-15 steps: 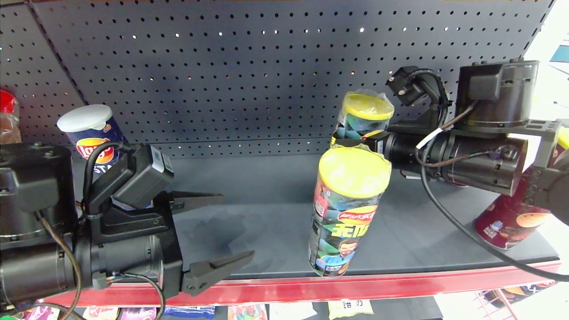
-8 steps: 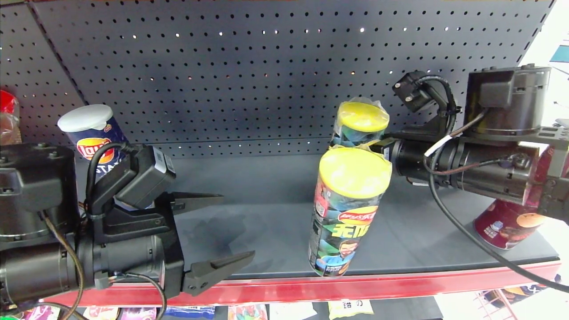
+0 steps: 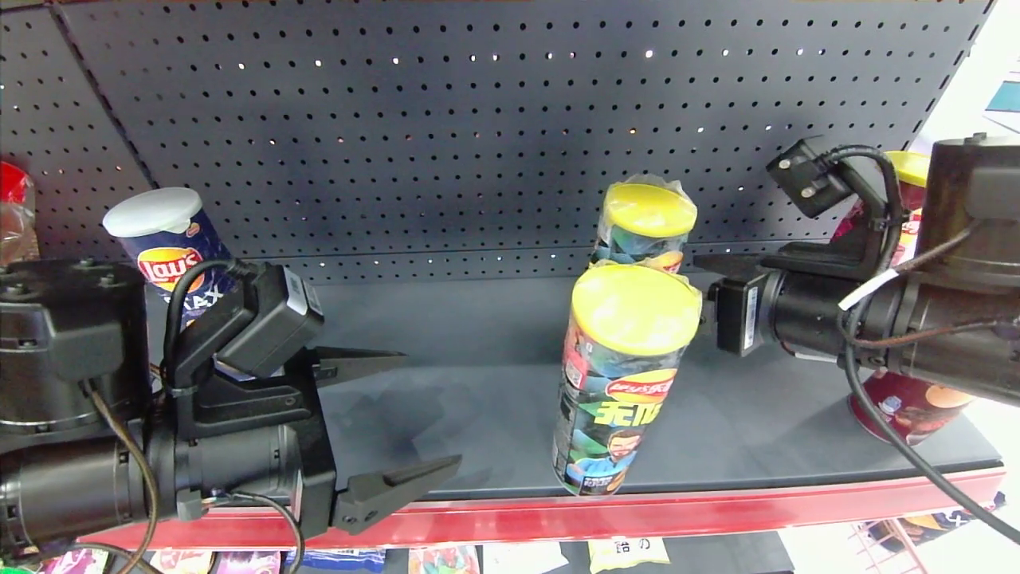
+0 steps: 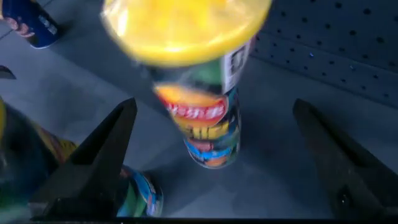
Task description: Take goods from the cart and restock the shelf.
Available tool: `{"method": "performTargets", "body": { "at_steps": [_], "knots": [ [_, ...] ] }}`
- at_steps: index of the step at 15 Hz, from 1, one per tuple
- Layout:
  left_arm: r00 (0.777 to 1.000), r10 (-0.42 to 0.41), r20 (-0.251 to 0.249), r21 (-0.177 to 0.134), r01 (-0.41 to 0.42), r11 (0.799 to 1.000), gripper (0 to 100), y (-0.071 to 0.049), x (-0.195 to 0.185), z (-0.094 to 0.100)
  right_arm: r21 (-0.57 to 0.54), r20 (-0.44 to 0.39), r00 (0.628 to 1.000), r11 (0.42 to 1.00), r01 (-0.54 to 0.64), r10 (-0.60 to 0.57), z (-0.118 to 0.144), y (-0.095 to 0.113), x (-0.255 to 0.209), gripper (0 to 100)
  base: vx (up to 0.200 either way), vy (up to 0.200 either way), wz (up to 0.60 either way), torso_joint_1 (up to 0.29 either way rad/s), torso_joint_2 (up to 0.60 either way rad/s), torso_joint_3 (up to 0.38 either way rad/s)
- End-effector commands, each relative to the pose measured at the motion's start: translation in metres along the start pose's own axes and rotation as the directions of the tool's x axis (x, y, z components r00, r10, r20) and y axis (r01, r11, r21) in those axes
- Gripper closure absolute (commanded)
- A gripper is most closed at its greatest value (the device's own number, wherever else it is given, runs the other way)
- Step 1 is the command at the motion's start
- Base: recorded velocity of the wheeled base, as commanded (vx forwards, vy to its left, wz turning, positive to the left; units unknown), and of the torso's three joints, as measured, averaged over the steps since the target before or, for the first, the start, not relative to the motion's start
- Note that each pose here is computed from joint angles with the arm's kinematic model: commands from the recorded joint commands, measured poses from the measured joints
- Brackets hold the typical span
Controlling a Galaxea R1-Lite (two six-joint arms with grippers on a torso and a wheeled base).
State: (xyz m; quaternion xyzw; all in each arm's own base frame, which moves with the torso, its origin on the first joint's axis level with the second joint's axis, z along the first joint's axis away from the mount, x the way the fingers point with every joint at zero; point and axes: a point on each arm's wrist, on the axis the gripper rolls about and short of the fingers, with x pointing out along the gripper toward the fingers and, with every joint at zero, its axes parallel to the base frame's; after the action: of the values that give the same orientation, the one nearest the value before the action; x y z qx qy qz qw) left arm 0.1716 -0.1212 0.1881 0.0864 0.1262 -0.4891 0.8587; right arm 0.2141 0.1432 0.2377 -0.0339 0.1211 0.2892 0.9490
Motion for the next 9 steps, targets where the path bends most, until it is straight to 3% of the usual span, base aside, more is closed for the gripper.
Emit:
{"method": "performTargets", "body": {
  "at_steps": [1,9],
  "knots": [
    [1.0,-0.006,-0.004,0.001,0.006,1.0,0,0.0,0.002,0.0,0.003,0.011,1.0,1.0,0.026,-0.026,-0.001,-0.004,-0.01,0,0.0,0.0,0.0,0.0,0.0,0.0],
    [1.0,-0.017,-0.017,-0.003,0.017,1.0,0,0.0,0.007,-0.002,0.001,0.028,0.998,0.999,0.049,-0.049,-0.006,-0.004,-0.034,0,0.0,0.0,0.0,0.0,0.0,0.0]
  ]
}}
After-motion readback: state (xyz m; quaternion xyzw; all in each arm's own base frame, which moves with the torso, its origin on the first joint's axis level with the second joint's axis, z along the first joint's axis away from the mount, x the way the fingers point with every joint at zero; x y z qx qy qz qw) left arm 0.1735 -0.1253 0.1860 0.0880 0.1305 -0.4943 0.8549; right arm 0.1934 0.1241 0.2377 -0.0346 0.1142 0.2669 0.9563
